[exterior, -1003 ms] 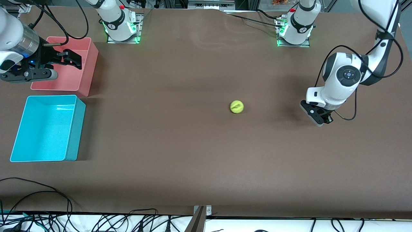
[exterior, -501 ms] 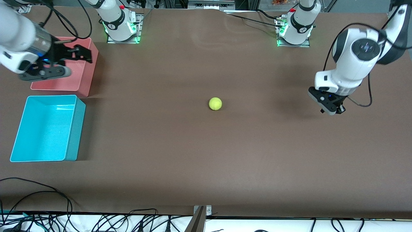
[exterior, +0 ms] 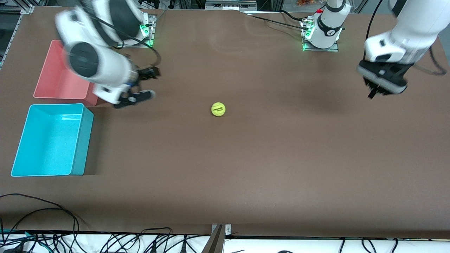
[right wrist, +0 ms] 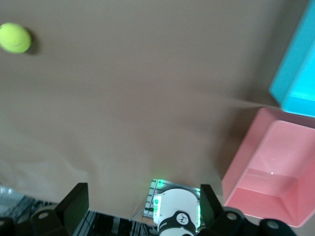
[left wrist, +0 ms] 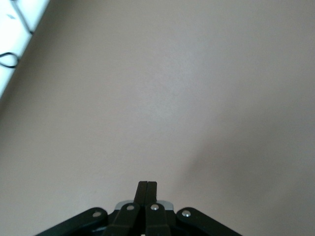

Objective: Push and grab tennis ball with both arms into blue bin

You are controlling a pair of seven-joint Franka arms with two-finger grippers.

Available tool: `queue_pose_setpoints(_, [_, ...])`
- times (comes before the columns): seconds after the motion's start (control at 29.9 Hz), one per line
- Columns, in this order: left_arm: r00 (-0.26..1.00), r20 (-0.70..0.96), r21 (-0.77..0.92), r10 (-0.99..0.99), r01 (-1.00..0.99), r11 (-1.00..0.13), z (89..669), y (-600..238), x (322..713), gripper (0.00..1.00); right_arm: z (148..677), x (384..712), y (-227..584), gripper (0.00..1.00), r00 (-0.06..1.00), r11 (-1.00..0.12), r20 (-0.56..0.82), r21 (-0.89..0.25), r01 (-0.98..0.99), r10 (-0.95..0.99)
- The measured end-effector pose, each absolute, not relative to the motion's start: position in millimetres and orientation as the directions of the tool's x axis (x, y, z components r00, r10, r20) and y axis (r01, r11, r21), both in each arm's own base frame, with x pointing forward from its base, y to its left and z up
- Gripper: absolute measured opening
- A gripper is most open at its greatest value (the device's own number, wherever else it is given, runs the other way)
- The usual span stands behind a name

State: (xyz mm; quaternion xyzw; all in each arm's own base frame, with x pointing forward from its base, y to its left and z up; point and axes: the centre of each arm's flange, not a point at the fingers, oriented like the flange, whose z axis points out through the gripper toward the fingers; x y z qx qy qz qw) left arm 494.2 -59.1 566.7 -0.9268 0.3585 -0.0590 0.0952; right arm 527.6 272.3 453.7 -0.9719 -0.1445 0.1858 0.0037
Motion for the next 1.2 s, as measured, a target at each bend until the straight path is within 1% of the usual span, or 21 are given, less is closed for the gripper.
queue_pose_setpoints(0.17, [0.813, 0.047, -0.181, -0.58, -0.564, -0.805, 607.3, -57.5, 475.8, 0.01, 423.1, 517.1, 318.9, 1.0, 0.909, -0.963, -0.323, -0.037, 0.265, 0.263])
queue_pose_setpoints(0.37, [0.894, 0.034, -0.098, -0.447, -0.443, -0.891, 649.8, -59.3, 454.3, 0.01, 393.1, 496.1, 370.2, 1.0, 0.933, -0.97, -0.27, -0.026, 0.242, 0.24])
queue_pose_setpoints(0.57, [0.966, -0.032, -0.042, -0.256, -0.258, -0.965, 674.9, -59.6, 433.5, 0.01, 361.2, 477.8, 413.2, 1.0, 0.951, -0.978, -0.229, -0.015, 0.209, 0.207])
queue_pose_setpoints(0.67, [0.983, -0.051, -0.018, -0.178, -0.18, -0.984, 680.2, -60.2, 428.0, 0.01, 344.0, 473.5, 425.9, 1.0, 0.957, -0.981, -0.217, -0.012, 0.195, 0.193])
queue_pose_setpoints(0.7, [0.985, -0.054, -0.013, -0.163, -0.164, -0.986, 680.8, -59.6, 427.5, 0.03, 338.0, 472.4, 429.5, 1.0, 0.959, -0.981, -0.212, -0.012, 0.191, 0.189])
queue_pose_setpoints(0.74, [0.987, -0.057, -0.008, -0.148, -0.148, -0.989, 680.8, -58.2, 427.1, 0.1, 330.8, 471.2, 433.1, 1.0, 0.961, -0.982, -0.206, -0.012, 0.188, 0.186])
queue_pose_setpoints(0.84, [0.991, -0.064, 0.006, -0.119, -0.119, -0.993, 679.8, -51.7, 427.8, 0.22, 308.8, 466.2, 441.8, 1.0, 0.965, -0.983, -0.19, -0.013, 0.182, 0.181])
queue_pose_setpoints(0.9, [0.992, -0.066, 0.011, -0.107, -0.106, -0.994, 679.2, -47.1, 428.7, 0.28, 292.3, 462.3, 444.5, 1.0, 0.967, -0.983, -0.177, -0.01, 0.185, 0.184])
queue_pose_setpoints(1.07, [0.993, -0.067, 0.015, -0.093, -0.092, -0.996, 678.6, -42.3, 429.6, 0.5, 251.2, 455.3, 439.3, 1.0, 0.972, -0.98, -0.127, 0.0, 0.198, 0.197])
queue_pose_setpoints(1.1, [0.994, -0.067, 0.014, -0.091, -0.09, -0.996, 678.7, -42.3, 429.6, 0.59, 243.5, 454.2, 437.0, 1.0, 0.973, -0.98, -0.117, 0.001, 0.2, 0.199])
queue_pose_setpoints(1.2, [0.994, -0.066, 0.014, -0.083, -0.082, -0.997, 679.2, -42.3, 429.4, 0.73, 224.2, 451.3, 430.8, 1.0, 0.975, -0.979, -0.099, 0.004, 0.202, 0.2])
